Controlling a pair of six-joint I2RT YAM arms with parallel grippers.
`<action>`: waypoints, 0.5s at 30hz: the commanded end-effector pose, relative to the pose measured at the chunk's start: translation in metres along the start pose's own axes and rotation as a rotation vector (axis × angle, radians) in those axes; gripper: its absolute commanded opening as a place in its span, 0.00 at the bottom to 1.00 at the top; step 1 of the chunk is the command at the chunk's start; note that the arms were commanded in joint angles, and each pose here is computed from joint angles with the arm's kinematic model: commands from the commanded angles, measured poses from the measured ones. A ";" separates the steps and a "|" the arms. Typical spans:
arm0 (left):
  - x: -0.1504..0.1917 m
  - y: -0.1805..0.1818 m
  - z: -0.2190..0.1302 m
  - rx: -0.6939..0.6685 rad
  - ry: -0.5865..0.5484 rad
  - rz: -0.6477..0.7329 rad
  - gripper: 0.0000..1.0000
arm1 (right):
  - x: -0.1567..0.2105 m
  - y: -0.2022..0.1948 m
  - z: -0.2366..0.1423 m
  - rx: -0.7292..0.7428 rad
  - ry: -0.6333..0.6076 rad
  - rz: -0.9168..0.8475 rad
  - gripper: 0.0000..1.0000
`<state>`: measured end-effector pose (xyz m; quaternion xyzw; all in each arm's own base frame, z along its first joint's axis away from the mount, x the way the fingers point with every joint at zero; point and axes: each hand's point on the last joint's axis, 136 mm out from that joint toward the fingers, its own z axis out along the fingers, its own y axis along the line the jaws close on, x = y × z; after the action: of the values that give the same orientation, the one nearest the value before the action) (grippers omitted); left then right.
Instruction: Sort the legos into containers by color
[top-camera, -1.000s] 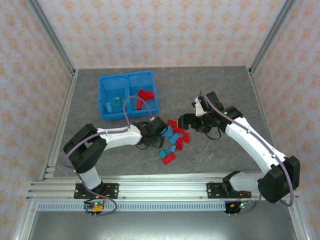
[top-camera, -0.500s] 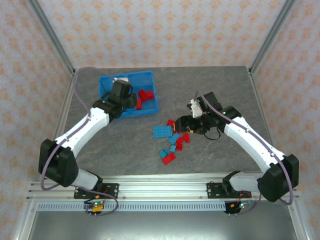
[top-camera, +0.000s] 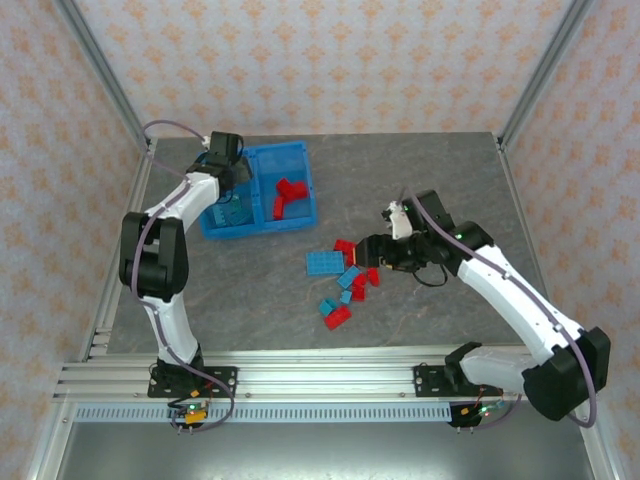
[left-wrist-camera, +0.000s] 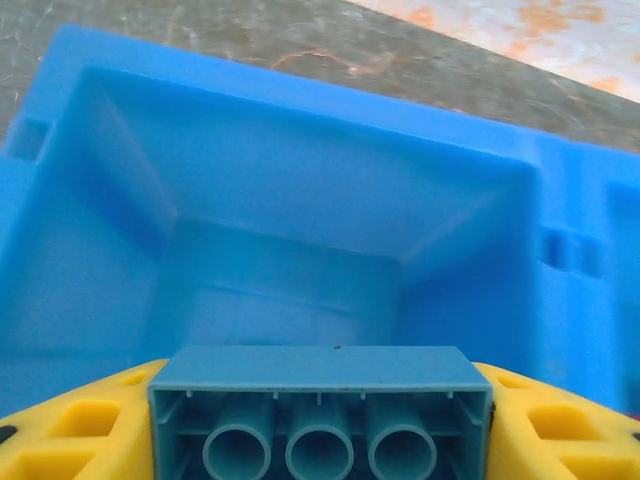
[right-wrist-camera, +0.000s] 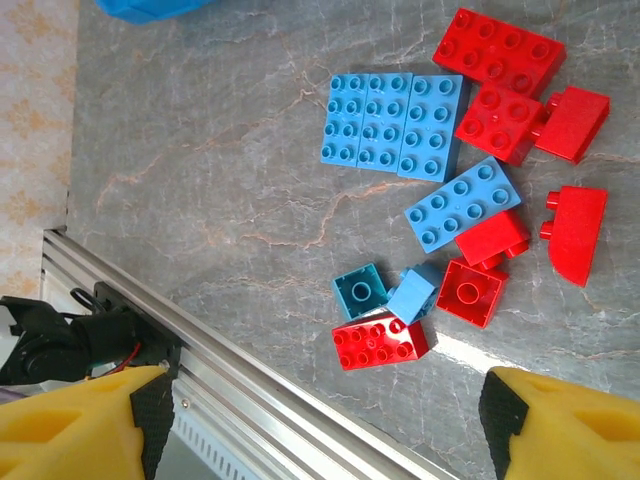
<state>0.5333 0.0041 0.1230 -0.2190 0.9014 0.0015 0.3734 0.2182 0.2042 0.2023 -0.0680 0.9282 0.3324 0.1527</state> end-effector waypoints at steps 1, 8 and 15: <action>-0.013 -0.015 0.000 0.056 0.006 -0.042 0.63 | 0.005 -0.006 0.001 0.025 0.001 0.021 0.82; -0.020 -0.022 -0.023 0.122 -0.028 -0.094 0.87 | 0.001 -0.005 0.003 0.022 -0.006 0.021 0.82; -0.035 -0.041 -0.115 0.281 -0.146 -0.127 0.90 | -0.008 -0.006 0.009 0.030 -0.015 0.017 0.82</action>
<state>0.5083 -0.0158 0.1712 -0.2364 0.8814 -0.0812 0.4007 0.2208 0.2042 0.1915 -0.0563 0.9341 0.3243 0.1383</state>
